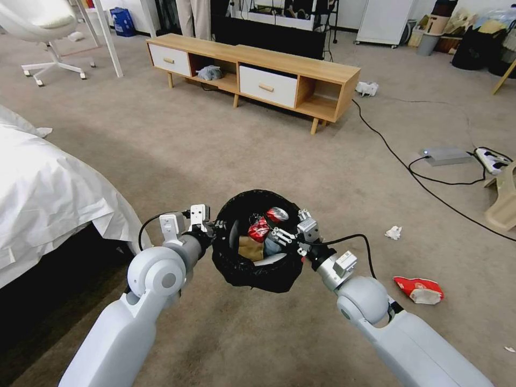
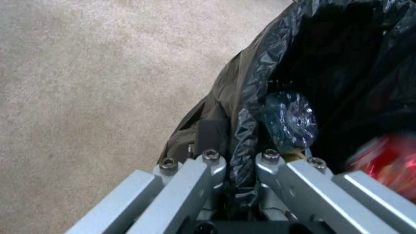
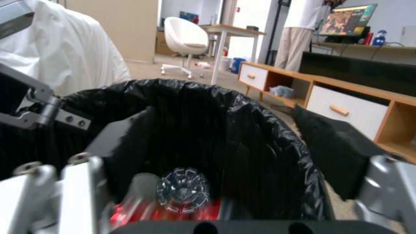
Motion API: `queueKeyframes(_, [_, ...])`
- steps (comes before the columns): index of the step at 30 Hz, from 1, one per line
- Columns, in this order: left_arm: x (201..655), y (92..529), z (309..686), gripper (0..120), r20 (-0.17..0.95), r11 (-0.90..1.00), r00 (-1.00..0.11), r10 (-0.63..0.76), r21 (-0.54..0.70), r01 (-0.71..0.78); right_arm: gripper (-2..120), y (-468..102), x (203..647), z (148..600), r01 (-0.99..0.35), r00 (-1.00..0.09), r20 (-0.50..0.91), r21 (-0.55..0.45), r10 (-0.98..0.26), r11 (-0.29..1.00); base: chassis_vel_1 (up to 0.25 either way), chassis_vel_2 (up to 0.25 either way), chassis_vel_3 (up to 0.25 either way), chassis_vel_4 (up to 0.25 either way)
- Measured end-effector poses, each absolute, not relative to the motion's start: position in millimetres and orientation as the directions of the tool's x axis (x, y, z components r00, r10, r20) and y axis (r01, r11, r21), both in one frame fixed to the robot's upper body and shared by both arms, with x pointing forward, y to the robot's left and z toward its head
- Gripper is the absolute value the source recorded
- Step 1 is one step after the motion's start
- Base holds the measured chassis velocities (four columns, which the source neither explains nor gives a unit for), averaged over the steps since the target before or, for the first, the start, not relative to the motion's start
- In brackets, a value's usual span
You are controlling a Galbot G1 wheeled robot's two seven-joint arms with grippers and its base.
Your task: Pick up the trash bin and place the garbage on the floor into it.
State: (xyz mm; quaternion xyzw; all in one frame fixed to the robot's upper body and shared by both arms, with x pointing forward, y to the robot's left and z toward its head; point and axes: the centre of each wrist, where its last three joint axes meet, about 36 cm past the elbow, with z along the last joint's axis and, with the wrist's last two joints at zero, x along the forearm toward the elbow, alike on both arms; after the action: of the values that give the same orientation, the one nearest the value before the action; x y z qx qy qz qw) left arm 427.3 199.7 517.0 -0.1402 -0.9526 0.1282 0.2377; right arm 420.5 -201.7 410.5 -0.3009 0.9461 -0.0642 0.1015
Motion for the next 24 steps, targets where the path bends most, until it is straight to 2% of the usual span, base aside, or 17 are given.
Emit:
queueKeyframes(2, [427, 199, 517, 0, 0.416, 0.927, -0.847, 0.329, -0.311, 0.207, 98, -202, 420, 411, -0.55, -0.803, -0.155, -0.179, -0.576, 0.815, 0.0, 0.0, 0.0, 0.0])
queueKeyframes(4, [427, 199, 517, 0, 0.416, 0.927, -0.847, 0.329, -0.311, 0.207, 99, -202, 420, 411, -0.547, -0.805, -0.156, -0.178, -0.573, 0.818, 0.0, 0.0, 0.0, 0.0])
queueKeyframes(24, [426, 208, 518, 0, 0.413, 0.933, -0.858, 0.306, -0.31, 0.183, 100, -202, 427, 428, -0.501, -0.828, -0.201, -0.152, -0.523, 0.852, 0.0, 0.0, 0.0, 0.0])
